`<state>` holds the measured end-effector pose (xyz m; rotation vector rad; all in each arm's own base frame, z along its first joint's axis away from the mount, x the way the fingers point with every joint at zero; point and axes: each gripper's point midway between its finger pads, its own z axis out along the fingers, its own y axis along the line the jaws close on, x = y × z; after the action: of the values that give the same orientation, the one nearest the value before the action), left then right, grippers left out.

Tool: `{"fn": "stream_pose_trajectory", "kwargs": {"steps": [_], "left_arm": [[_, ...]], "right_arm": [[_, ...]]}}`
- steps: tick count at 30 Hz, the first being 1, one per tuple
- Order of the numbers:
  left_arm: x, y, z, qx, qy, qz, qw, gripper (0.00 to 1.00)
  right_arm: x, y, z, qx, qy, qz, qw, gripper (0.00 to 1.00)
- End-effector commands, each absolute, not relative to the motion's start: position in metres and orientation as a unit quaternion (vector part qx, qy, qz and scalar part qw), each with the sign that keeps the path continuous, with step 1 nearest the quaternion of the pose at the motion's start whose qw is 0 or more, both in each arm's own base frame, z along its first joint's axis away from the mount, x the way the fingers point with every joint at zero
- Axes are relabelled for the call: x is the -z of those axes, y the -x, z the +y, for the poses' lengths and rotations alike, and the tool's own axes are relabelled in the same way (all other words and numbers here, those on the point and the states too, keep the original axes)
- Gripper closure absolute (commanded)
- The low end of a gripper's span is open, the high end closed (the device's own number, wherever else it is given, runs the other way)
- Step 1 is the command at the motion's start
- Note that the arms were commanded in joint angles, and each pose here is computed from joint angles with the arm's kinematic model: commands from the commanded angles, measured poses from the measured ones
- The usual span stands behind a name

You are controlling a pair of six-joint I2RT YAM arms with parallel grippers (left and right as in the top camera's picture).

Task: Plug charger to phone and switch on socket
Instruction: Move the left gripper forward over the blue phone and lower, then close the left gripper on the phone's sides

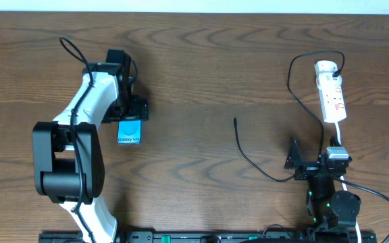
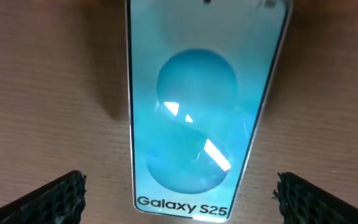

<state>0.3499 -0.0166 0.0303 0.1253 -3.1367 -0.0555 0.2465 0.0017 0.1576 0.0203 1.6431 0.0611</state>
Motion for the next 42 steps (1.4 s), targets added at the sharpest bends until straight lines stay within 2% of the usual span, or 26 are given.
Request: {"fn": "stream_pose_trajectory", "kwargs": {"steps": [1,42], "left_arm": [[-0.02,-0.341,-0.015,0.021,-0.038,-0.999,0.019,0.02],[-0.007,-0.359,-0.024,-0.008,-0.024,-0.999,-0.028,0.02]], "right_arm": [[-0.157,-0.246,0.004,-0.028,-0.002,0.732,0.681,0.01],[-0.157,-0.246,0.004,-0.028,-0.003,0.732,0.681,0.01]]}}
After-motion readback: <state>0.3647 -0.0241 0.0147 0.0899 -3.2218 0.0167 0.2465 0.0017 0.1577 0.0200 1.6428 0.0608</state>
